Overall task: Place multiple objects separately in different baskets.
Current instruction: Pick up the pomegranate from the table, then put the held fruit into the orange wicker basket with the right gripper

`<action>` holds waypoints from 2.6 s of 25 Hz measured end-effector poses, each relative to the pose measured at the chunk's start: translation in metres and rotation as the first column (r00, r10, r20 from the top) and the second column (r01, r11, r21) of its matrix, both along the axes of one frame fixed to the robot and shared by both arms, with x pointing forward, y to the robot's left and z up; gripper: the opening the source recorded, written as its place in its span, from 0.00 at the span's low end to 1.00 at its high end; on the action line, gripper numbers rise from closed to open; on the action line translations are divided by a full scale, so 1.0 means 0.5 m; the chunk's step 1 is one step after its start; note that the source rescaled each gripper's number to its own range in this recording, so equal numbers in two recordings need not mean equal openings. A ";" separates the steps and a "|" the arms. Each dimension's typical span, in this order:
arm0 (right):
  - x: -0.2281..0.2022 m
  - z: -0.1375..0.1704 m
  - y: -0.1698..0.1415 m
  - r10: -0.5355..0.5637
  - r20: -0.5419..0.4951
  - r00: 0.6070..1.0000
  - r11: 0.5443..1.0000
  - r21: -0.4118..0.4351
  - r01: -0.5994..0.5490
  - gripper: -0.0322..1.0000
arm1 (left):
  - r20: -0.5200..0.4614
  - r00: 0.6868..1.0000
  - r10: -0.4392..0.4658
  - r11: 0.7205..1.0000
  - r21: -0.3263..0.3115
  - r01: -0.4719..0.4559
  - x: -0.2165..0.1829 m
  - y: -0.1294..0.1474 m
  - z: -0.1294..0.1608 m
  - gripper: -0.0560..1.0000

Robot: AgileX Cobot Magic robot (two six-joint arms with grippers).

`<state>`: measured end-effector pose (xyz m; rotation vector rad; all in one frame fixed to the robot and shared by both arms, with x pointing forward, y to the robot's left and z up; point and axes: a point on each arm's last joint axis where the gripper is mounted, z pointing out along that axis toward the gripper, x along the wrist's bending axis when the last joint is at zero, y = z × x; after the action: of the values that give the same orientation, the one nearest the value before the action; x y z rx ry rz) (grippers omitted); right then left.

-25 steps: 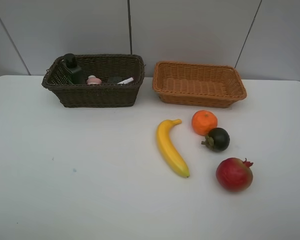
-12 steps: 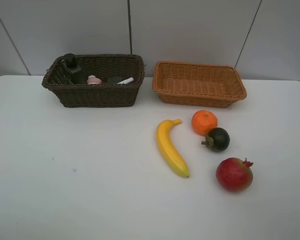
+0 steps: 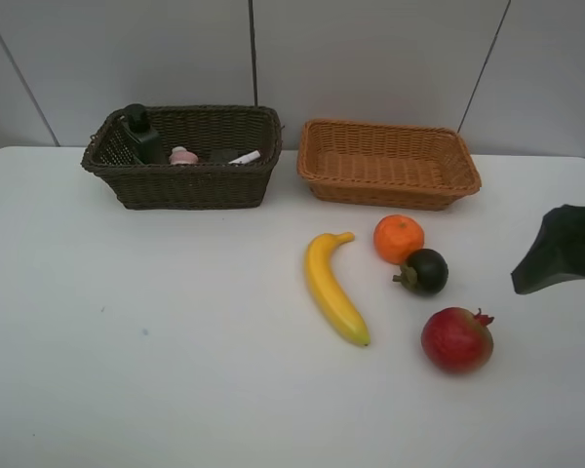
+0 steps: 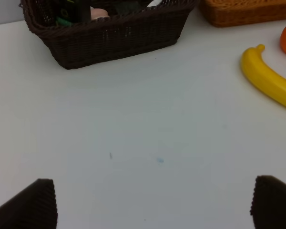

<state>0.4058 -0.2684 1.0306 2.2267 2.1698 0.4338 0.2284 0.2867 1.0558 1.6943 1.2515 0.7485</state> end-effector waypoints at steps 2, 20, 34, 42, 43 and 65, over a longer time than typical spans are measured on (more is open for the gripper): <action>0.006 0.003 0.025 0.059 0.002 0.998 0.998 0.013 -0.059 0.96 | 0.000 1.000 0.011 1.000 0.000 -0.011 0.000 0.000 0.000 1.00; 0.094 -0.142 0.096 0.233 -0.165 0.958 0.959 -0.126 -0.254 0.97 | 0.000 0.998 0.058 0.998 0.000 -0.058 0.002 -0.001 0.000 1.00; 0.120 -0.231 0.111 0.262 -0.270 0.927 0.951 -0.094 -0.296 0.97 | 0.000 0.998 0.058 0.998 0.001 -0.058 0.002 -0.001 0.000 1.00; 0.128 -0.276 0.113 0.259 -0.318 0.912 0.948 -0.098 -0.303 0.94 | 0.000 0.998 0.058 0.998 0.001 -0.058 0.002 -0.001 0.000 1.00; 0.128 -0.280 0.113 0.258 -0.327 0.909 0.948 -0.098 -0.304 0.91 | 0.000 0.998 0.058 0.998 0.001 -0.058 0.002 -0.001 0.000 1.00; 0.276 -0.028 0.145 0.348 -0.022 0.937 0.917 -0.198 -0.345 0.72 | 0.001 0.998 0.057 0.998 0.002 -0.057 0.002 -0.001 0.000 1.00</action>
<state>0.5439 -0.1959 1.0166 1.7370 2.4811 0.2166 0.2292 0.2861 1.0558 1.6655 1.3040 0.7844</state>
